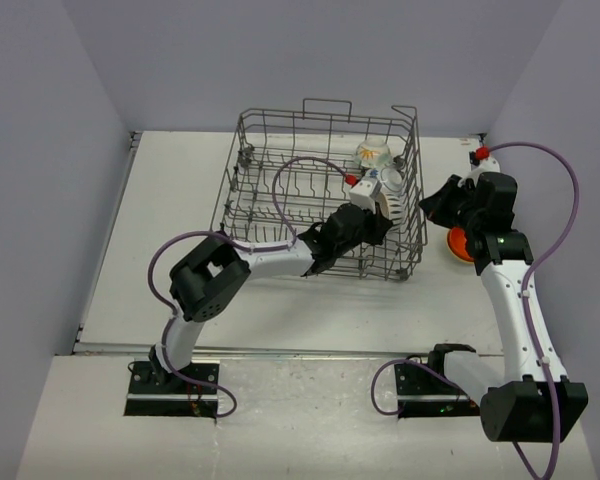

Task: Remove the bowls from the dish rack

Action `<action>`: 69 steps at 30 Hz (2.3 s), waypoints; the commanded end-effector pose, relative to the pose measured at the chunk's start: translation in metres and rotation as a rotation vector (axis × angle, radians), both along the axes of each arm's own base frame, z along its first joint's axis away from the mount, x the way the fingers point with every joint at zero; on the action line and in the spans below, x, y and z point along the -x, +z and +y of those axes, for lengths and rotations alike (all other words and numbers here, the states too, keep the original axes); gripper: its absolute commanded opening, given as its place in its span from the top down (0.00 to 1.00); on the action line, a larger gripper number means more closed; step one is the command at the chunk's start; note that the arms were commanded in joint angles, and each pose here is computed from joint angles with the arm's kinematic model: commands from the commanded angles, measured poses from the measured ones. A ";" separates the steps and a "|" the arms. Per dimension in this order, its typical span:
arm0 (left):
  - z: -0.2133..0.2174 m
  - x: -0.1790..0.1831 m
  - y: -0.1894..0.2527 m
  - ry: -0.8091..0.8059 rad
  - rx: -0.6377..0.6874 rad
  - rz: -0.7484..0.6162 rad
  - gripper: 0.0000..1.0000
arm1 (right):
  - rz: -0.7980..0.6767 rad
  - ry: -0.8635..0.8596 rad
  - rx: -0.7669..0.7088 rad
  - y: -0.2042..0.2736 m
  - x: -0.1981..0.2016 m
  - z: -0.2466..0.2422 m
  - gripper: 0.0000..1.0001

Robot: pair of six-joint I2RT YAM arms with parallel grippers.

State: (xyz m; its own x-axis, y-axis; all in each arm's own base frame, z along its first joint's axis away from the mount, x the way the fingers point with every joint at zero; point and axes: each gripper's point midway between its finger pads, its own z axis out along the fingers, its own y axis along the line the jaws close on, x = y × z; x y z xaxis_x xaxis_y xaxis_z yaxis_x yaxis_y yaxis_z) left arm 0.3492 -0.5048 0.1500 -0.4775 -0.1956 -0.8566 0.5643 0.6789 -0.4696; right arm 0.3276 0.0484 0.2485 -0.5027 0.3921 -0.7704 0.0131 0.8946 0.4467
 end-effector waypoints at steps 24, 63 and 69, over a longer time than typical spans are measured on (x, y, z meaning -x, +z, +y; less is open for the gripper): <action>-0.006 0.005 0.031 -0.086 0.070 -0.098 0.64 | 0.113 0.092 -0.011 -0.032 0.016 0.016 1.00; -0.012 -0.019 0.027 -0.172 0.040 -0.194 1.00 | 0.102 0.095 -0.006 -0.027 0.013 0.016 1.00; 0.015 -0.011 0.053 -0.171 0.190 -0.174 1.00 | 0.096 0.095 -0.006 -0.025 0.013 0.016 1.00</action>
